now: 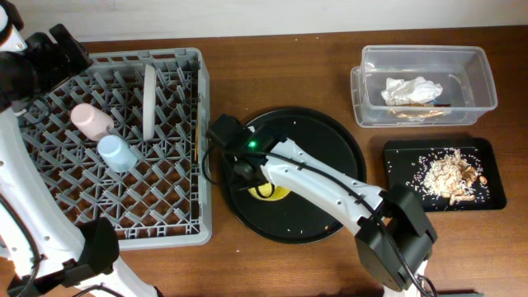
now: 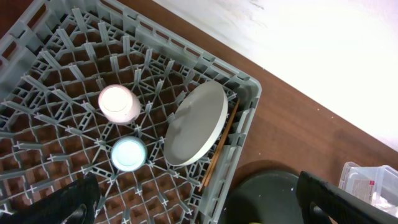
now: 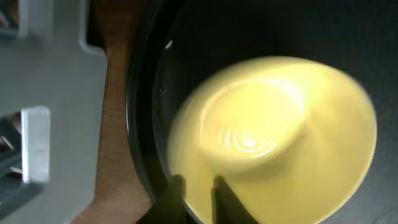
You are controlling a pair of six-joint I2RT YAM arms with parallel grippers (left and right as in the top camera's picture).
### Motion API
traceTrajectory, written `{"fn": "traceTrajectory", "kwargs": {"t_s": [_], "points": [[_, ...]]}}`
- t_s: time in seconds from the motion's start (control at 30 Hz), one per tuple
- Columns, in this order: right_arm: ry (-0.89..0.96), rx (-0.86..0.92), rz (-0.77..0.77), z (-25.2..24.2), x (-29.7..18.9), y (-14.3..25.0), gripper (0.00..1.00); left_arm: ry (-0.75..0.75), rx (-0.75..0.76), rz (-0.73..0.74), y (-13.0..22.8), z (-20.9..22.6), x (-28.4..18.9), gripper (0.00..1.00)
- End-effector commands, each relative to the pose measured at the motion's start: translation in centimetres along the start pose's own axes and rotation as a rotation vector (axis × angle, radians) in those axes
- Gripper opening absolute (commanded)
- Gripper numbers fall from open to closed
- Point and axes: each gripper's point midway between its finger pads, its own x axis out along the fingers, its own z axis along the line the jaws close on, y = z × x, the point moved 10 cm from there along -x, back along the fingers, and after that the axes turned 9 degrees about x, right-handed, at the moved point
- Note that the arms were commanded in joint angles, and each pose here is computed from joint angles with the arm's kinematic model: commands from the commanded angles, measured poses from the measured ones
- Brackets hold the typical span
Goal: Sort waste into correct bins and load items into the dishwasher rack
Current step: 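Carry the emptied yellow bowl left and set it on the round tray, then release the bowl and retract the right arm to the right side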
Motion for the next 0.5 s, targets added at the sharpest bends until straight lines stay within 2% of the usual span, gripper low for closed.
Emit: {"fn": "traceTrajectory", "kwargs": {"t_s": [0.0,0.07,0.13,0.23,0.47], "points": [[0.034,0.013,-0.007,-0.2,0.3,0.0,0.54,-0.004,-0.007,-0.030,0.1,0.0,-1.2,0.99],[0.041,0.026,-0.006,-0.6,-0.5,-0.6,0.86,-0.004,-0.007,-0.030,0.1,0.0,-1.2,0.99],[0.055,0.065,-0.005,-1.7,-2.5,-1.9,0.99,-0.004,-0.007,-0.030,0.1,0.0,-1.2,0.99],[0.073,0.138,-0.007,-3.9,-6.0,-4.0,0.99,-0.004,-0.007,-0.030,0.1,0.0,-1.2,0.99],[0.109,0.345,-0.073,-14.5,-16.3,-8.6,0.99,-0.004,-0.008,-0.030,0.1,0.0,-1.2,0.99]]}}
